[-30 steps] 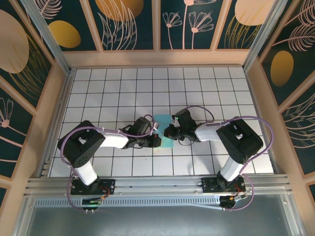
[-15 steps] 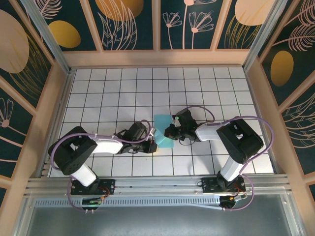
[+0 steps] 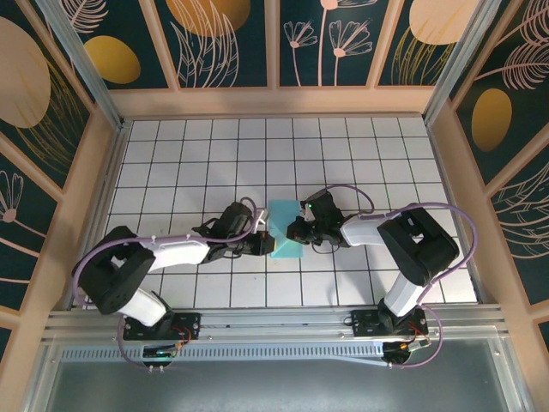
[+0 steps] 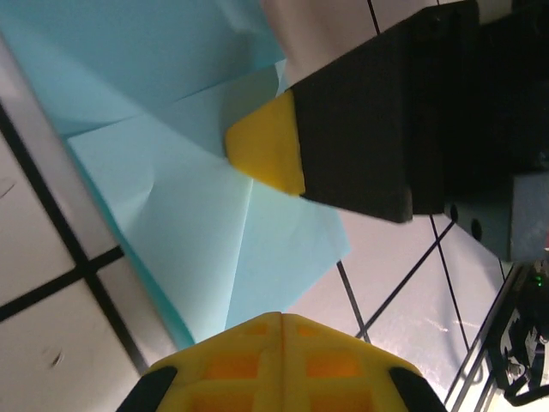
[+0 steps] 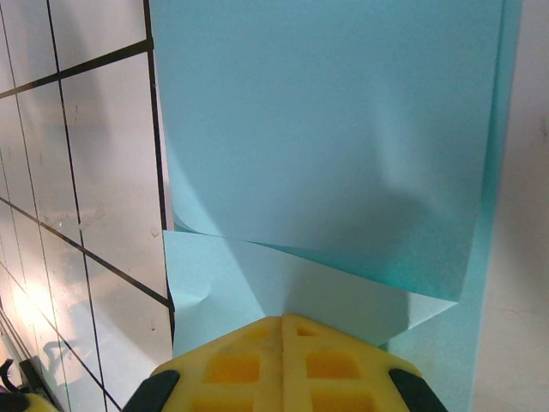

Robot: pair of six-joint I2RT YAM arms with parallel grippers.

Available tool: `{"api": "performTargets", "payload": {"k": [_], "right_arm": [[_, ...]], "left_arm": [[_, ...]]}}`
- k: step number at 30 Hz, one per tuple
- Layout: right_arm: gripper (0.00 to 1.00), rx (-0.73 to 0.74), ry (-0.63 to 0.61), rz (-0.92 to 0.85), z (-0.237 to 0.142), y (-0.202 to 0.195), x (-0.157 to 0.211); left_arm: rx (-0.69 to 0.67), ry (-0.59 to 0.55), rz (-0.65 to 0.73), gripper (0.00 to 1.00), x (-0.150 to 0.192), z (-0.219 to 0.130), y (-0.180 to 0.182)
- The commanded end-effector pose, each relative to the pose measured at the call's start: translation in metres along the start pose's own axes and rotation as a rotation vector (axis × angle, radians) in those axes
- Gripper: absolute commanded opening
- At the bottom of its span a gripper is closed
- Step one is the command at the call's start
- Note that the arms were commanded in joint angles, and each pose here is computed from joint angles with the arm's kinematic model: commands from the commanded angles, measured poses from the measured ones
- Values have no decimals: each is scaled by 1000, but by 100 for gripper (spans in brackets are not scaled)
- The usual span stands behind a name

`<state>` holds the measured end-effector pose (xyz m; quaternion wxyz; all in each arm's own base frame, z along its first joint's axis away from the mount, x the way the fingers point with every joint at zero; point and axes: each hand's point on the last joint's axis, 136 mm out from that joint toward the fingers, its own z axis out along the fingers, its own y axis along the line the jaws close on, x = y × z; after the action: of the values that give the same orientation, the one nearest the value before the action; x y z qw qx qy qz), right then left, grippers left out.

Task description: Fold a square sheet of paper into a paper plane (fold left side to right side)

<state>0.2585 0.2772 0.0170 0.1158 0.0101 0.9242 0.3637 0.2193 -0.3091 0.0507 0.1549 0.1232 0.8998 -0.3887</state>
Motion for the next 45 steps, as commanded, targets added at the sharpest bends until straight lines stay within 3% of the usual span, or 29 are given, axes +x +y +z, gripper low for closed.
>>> {"api": "performTargets", "payload": {"k": [1, 14, 22, 33, 39, 45], "right_arm": [[0, 104, 31, 24, 0, -27, 11], [0, 47, -11, -3, -8, -3, -5], [0, 72, -45, 1, -14, -13, -14], [0, 108, -12, 13, -8, -27, -12], [0, 126, 13, 35, -9, -37, 0], [0, 106, 18, 48, -9, -35, 2]], "left_arm": [[20, 6, -5, 0, -7, 11, -3], [-110, 91, -40, 0, 18, 32, 41], [-130, 107, -48, 0, 27, 31, 48], [-88, 76, -48, 0, 14, 28, 33], [-6, 7, -17, 0, -21, 20, -3], [19, 33, 10, 0, -31, 36, -10]]}}
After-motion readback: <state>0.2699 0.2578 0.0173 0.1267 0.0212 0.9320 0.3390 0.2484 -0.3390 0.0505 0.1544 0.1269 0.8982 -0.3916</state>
